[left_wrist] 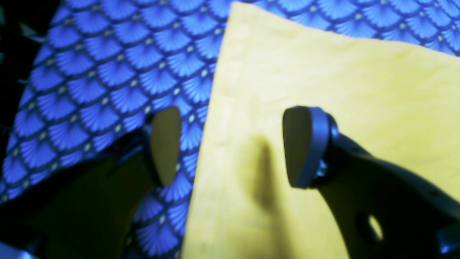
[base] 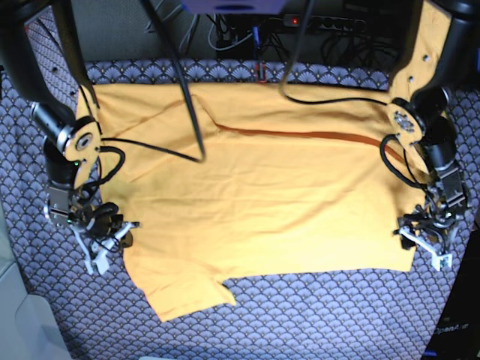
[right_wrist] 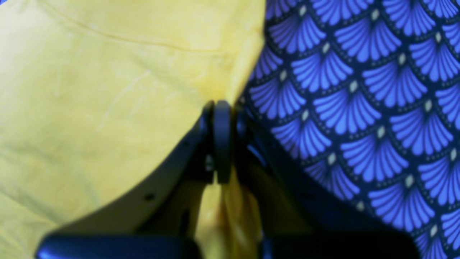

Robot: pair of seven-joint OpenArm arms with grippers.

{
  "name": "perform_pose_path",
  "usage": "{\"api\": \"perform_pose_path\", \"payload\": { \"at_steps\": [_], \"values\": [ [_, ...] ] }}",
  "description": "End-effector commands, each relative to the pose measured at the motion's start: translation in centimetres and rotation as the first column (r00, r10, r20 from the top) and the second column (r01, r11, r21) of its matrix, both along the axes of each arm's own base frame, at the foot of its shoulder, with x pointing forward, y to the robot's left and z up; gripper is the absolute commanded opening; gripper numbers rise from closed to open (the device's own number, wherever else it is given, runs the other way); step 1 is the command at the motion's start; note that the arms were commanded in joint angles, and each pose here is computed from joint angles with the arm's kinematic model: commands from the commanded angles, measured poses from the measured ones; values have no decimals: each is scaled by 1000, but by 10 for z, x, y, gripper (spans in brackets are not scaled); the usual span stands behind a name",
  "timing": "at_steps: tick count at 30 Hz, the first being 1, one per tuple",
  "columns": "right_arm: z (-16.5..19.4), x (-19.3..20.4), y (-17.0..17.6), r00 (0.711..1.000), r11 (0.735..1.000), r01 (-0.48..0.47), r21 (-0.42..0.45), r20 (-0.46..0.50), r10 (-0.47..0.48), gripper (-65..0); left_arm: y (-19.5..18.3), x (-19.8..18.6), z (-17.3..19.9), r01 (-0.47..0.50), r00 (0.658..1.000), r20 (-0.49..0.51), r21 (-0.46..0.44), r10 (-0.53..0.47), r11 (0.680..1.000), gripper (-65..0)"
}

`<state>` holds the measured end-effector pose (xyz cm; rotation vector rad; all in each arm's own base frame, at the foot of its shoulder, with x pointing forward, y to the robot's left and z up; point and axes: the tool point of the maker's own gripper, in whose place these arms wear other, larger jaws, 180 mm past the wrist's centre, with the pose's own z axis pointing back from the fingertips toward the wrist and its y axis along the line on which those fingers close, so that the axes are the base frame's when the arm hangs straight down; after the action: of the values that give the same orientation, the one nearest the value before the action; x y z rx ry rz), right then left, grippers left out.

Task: Fold the T-shirt properly
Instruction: 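Move both grippers to the shirt's side edge and grasp it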

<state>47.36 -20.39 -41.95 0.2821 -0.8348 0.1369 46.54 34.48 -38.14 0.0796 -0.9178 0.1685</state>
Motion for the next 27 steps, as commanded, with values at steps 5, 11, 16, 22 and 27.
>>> {"api": "perform_pose_path", "payload": {
  "at_steps": [5,11,16,22,27],
  "values": [
    [24,18,-7,998,1000,14,1,66,-14,-650,25,18,22,-82,991,110,0,81,997,-217],
    [24,18,-7,998,1000,13,0,65,-13,-650,24,22,15,-103,987,123,-36,107,994,-217],
    [24,18,-7,998,1000,15,2,66,-15,-650,16,20,7,-97,987,127,-55,103,994,-217],
    [24,18,-7,998,1000,15,2,66,-15,-650,15,12,-3,-99,989,108,-58,105,993,-217],
    [24,18,-7,998,1000,15,2,66,-15,-650,16,1,-16,-110,990,87,-66,115,992,-217]
  ]
}}
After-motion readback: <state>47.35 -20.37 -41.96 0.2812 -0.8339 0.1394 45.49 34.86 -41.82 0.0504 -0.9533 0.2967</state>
